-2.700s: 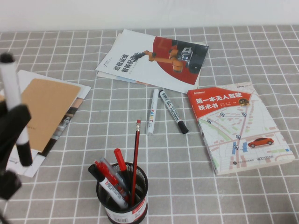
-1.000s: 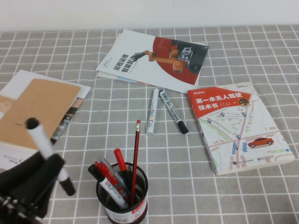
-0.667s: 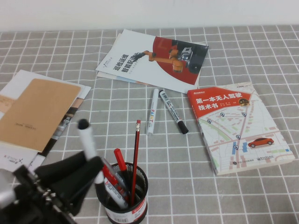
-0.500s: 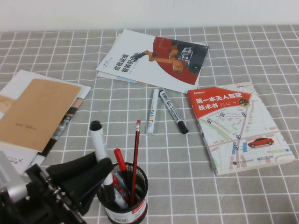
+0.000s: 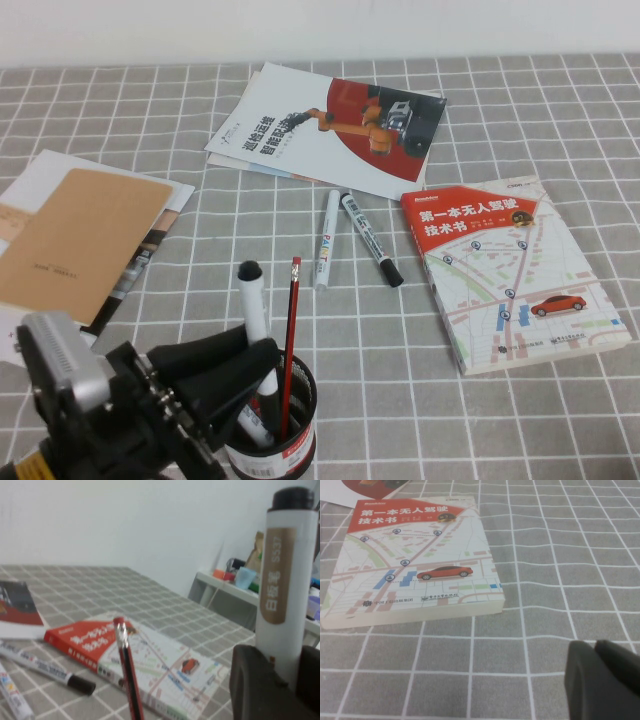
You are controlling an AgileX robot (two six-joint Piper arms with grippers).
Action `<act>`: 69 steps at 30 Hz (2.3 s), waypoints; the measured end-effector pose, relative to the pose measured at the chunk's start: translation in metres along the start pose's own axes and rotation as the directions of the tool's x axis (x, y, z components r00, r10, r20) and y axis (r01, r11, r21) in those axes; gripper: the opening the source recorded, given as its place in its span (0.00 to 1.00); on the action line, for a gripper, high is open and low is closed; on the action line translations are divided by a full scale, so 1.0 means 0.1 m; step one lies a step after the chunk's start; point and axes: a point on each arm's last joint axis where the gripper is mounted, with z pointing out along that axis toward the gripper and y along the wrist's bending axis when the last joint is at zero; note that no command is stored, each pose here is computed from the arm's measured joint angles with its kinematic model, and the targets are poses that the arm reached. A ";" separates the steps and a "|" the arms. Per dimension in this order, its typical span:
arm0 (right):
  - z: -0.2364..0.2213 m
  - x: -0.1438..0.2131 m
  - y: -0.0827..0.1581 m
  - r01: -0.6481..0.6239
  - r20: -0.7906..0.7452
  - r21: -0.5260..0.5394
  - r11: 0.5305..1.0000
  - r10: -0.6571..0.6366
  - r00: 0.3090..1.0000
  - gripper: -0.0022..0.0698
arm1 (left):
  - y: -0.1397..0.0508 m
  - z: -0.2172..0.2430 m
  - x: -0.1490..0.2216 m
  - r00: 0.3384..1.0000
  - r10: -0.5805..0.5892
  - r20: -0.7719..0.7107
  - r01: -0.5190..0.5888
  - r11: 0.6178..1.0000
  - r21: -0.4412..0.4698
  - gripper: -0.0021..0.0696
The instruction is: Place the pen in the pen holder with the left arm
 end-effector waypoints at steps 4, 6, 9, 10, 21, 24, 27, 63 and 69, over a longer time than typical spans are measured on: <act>0.00 0.00 0.00 0.000 0.000 0.000 1.000 0.000 1.000 0.01 | 0.04 0.03 0.08 0.999 -0.015 -0.040 0.015 1.000 -0.008 0.19; 0.00 0.00 0.00 0.000 0.000 0.000 1.000 0.000 1.000 0.01 | 0.05 0.05 0.11 0.998 -0.019 -0.056 0.018 1.000 -0.013 0.19; 0.00 0.00 0.00 0.000 0.000 0.000 1.000 0.000 1.000 0.01 | 0.07 0.05 0.13 0.997 -0.023 -0.069 0.022 1.000 -0.016 0.19; 0.00 0.00 0.00 0.000 0.000 0.000 1.000 0.000 1.000 0.01 | 0.07 0.06 0.14 0.997 -0.026 -0.073 0.025 1.000 -0.017 0.19; 0.00 0.00 0.00 0.000 0.000 0.000 1.000 0.000 1.000 0.01 | 0.08 0.09 0.21 0.994 0.005 -0.112 -0.005 1.000 0.000 0.19; 0.00 0.00 0.00 0.000 0.000 0.000 1.000 0.000 1.000 0.01 | 0.08 0.09 0.21 0.994 0.017 -0.111 -0.016 1.000 0.002 0.26; 0.00 0.00 0.00 0.000 0.000 0.000 1.000 0.000 1.000 0.01 | 0.09 0.09 0.21 0.994 0.015 -0.109 -0.015 1.000 0.000 0.43; 0.00 0.00 0.00 0.000 0.000 0.000 1.000 0.000 1.000 0.01 | -0.14 -0.80 -0.82 0.987 0.152 -0.043 -0.153 0.847 -0.509 0.03; 0.00 0.00 0.00 0.000 0.000 0.000 1.000 0.000 1.000 0.01 | -0.21 -1.03 -0.84 0.993 0.112 0.036 -0.073 0.825 -0.560 0.03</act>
